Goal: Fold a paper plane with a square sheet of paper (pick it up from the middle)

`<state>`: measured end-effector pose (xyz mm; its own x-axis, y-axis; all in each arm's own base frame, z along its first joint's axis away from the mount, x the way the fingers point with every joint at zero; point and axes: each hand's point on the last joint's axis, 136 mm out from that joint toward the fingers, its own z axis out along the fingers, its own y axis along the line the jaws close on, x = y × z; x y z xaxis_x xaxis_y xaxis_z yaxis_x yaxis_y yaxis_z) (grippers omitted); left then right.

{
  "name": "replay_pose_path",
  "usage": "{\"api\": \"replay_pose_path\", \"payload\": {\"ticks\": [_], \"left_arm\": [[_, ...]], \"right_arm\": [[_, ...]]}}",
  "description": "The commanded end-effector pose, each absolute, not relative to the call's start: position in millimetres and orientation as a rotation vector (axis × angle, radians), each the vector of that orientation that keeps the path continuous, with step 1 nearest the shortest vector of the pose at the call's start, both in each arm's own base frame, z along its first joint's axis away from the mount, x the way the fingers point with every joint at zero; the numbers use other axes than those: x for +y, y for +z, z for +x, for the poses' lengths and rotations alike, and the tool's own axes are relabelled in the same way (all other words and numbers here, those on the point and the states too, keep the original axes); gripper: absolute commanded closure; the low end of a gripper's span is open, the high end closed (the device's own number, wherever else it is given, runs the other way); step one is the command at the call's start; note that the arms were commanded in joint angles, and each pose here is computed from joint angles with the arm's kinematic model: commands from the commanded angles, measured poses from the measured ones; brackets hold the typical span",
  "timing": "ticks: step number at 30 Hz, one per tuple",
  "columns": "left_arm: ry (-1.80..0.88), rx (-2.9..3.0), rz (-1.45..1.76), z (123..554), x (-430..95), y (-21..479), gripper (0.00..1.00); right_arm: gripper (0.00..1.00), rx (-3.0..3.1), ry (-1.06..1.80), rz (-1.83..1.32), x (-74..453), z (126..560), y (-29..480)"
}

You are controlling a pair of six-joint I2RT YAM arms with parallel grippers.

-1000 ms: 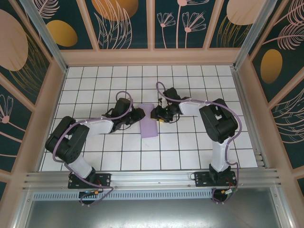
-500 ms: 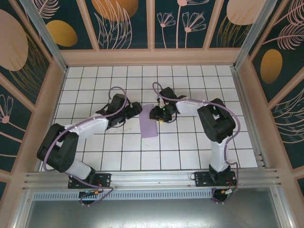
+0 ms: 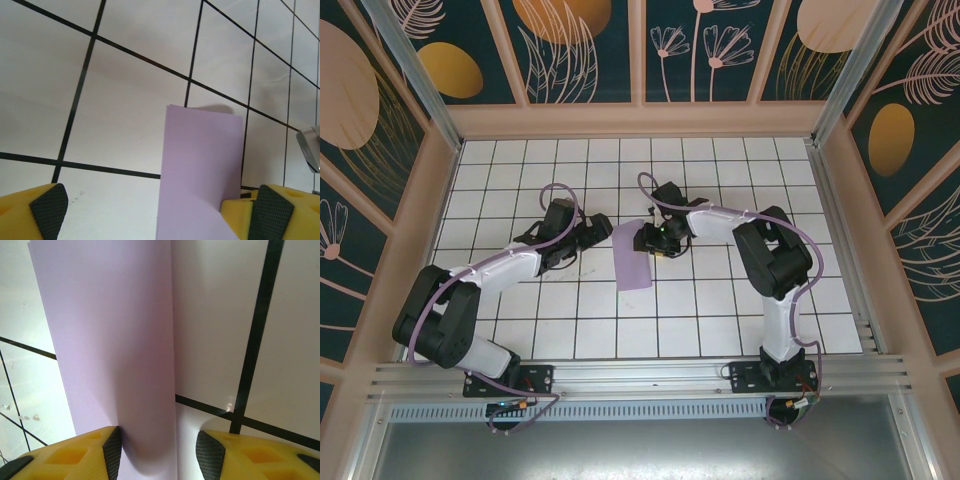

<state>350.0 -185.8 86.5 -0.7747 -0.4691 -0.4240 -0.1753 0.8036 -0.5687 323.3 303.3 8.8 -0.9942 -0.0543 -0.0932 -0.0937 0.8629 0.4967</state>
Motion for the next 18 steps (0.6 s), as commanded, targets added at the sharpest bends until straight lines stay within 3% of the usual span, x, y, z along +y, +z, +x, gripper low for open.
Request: {"api": "replay_pose_path", "payload": {"ticks": [1, 18], "left_arm": [[-0.749, 2.393, -0.43, 352.3, -192.0, 94.2, 0.01], [-1.022, 2.443, -0.381, 347.0, -230.5, 79.2, 0.24]], "right_arm": [[0.48, 3.173, 0.249, -0.071, 233.6, 289.4, -116.8], [0.46, 3.197, 0.202, -0.149, 226.2, 281.9, -128.7]]}}
